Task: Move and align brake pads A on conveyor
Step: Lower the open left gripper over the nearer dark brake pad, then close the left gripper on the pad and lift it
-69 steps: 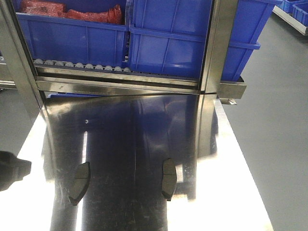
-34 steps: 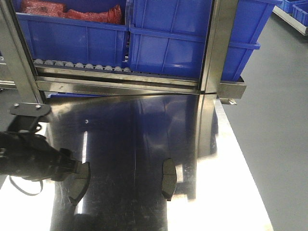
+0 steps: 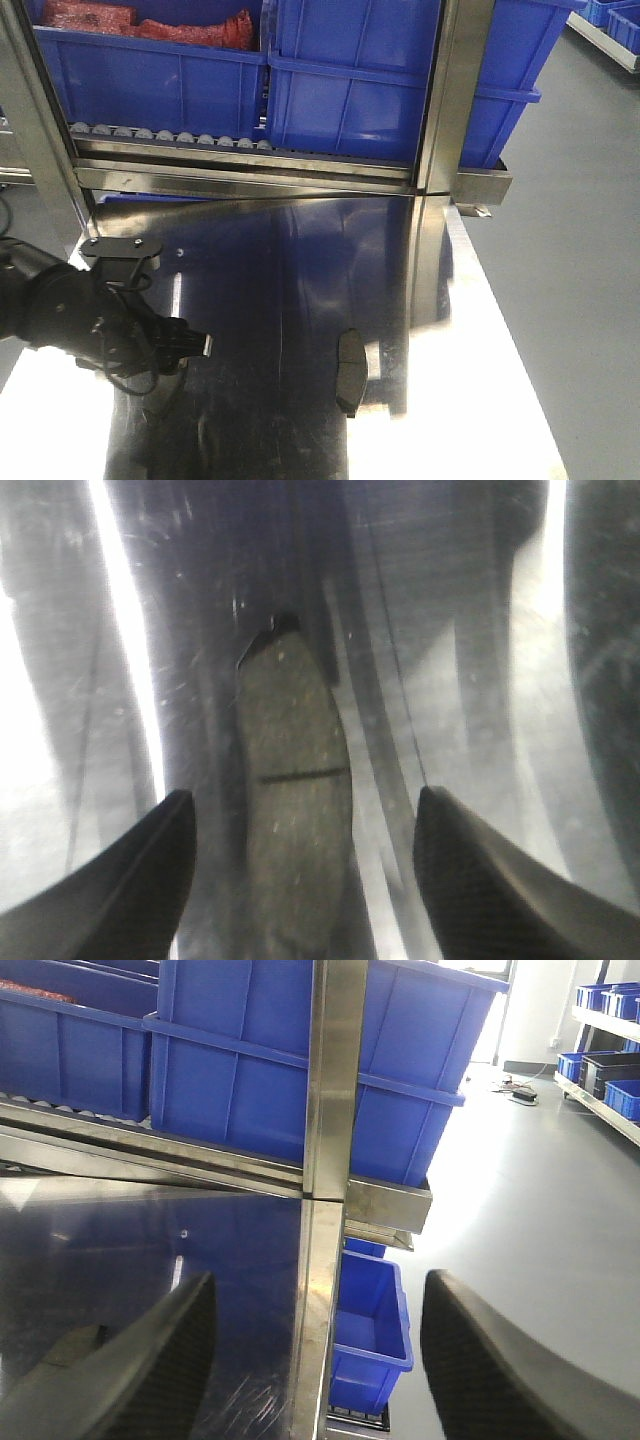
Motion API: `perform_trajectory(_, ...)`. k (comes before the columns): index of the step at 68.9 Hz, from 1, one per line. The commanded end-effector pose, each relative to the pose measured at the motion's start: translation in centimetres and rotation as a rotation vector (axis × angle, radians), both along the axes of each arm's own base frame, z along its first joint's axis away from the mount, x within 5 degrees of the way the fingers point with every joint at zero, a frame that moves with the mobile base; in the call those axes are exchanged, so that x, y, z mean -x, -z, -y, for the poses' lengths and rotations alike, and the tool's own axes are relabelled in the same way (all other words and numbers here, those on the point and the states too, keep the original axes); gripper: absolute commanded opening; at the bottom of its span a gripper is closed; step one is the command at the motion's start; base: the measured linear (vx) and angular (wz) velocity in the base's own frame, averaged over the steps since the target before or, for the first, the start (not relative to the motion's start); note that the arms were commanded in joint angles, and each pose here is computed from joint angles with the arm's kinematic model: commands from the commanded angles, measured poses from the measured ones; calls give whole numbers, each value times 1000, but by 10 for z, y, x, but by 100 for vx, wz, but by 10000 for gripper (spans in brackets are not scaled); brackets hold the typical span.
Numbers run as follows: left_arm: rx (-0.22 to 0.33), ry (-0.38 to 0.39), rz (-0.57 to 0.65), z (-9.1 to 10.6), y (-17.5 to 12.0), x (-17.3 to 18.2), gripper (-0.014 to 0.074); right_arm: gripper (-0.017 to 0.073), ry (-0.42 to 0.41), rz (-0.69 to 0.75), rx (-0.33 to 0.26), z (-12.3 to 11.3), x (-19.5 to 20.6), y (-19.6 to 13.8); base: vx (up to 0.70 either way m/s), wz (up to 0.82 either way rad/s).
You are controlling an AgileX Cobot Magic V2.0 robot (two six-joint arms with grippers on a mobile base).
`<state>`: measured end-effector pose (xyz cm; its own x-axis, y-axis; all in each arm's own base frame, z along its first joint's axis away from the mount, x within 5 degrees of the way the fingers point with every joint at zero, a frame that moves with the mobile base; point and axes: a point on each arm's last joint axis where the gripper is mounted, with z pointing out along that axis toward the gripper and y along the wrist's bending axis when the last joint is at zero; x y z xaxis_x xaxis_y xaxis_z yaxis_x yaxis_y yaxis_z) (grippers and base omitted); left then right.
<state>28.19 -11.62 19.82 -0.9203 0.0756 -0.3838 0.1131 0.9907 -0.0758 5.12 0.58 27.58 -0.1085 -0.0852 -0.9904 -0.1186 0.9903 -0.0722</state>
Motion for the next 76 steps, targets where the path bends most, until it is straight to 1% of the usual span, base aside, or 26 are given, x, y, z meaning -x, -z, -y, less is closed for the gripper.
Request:
perform_trajectory(1,35,-7,71,7,-15,-14,443,429,9,96,-1,1,0,-15,0,0)
perform_trajectory(19,-17,-17,-33,14,-7,-32,443,429,9,96,-1,1,0,-15,0,0)
perform_trajectory(30,-11,-28,-44,16,-6,-34,443,429,9,96,-1,1,0,-15,0,0)
perform_trajectory(39,-9,-56,-63,15,-5,-33,443,429,9,96,-1,1,0,-15,0,0)
perform_trajectory(52,-20,-74,-107,15,3,-33,443,429,9,96,-1,1,0,-15,0,0)
perform_trajectory(62,-10,-83,-126,17,8,-33,443,429,9,96,-1,1,0,-15,0,0)
perform_trajectory(76,-28,-85,-166,17,16,-33,443,429,9,96,-1,1,0,-15,0,0)
